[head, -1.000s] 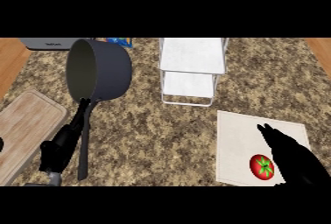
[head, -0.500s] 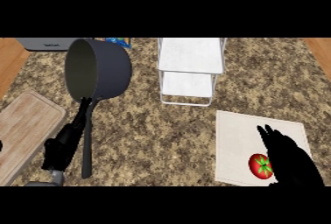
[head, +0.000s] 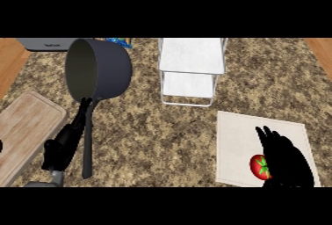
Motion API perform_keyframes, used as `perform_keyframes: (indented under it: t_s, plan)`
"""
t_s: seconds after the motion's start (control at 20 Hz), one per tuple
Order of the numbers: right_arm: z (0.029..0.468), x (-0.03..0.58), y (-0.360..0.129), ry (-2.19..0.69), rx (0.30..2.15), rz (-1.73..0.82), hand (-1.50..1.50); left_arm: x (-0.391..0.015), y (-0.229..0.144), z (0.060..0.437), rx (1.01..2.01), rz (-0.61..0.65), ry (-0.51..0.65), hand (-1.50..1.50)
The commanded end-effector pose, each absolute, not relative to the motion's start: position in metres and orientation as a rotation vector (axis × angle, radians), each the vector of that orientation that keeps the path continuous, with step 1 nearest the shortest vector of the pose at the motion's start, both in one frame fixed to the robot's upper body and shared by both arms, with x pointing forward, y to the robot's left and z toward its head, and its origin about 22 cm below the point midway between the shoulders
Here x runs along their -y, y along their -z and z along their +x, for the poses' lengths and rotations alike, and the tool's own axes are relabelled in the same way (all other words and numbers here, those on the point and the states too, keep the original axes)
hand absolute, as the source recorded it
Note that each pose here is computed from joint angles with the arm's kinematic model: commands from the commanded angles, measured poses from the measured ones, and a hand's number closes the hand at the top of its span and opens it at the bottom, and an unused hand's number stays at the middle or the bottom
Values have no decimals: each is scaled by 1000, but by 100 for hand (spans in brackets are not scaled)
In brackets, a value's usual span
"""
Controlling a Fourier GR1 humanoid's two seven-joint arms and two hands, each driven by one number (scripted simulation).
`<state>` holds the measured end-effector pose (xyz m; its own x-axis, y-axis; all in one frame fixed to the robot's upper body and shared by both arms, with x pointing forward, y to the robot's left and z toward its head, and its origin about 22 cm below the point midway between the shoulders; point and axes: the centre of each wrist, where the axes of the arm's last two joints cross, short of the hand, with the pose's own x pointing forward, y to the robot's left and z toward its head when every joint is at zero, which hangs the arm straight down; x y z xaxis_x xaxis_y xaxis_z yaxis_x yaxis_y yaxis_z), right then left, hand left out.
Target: Pick the tomato from the placemat and place it in the tiered shelf
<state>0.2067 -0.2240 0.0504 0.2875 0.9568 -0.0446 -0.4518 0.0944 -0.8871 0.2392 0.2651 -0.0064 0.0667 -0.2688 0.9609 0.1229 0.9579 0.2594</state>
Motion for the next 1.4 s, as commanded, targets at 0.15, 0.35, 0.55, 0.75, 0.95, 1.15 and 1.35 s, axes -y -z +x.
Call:
perform_keyframes:
  t_s: [0.15,0.35,0.55,0.75,0.95,1.15,1.35]
  plan:
    - [202,238,-36,-1165,641,-980,-150,-267,35,230,1324,115,279,0]
    - [230,226,-19,-1184,638,-975,-150,-265,28,239,1312,113,288,0]
    - [223,221,-9,-1180,617,-963,-150,-263,20,234,1312,109,284,0]
    - [214,206,-4,-1289,665,-917,150,-270,27,234,1322,108,303,0]
    - [226,213,1,-1241,737,-899,150,-284,39,231,1321,106,274,0]
    - [219,224,3,-1244,774,-980,150,-273,30,236,1314,109,271,0]
    - [219,219,-9,-1213,814,-1050,150,-275,34,229,1328,120,273,0]
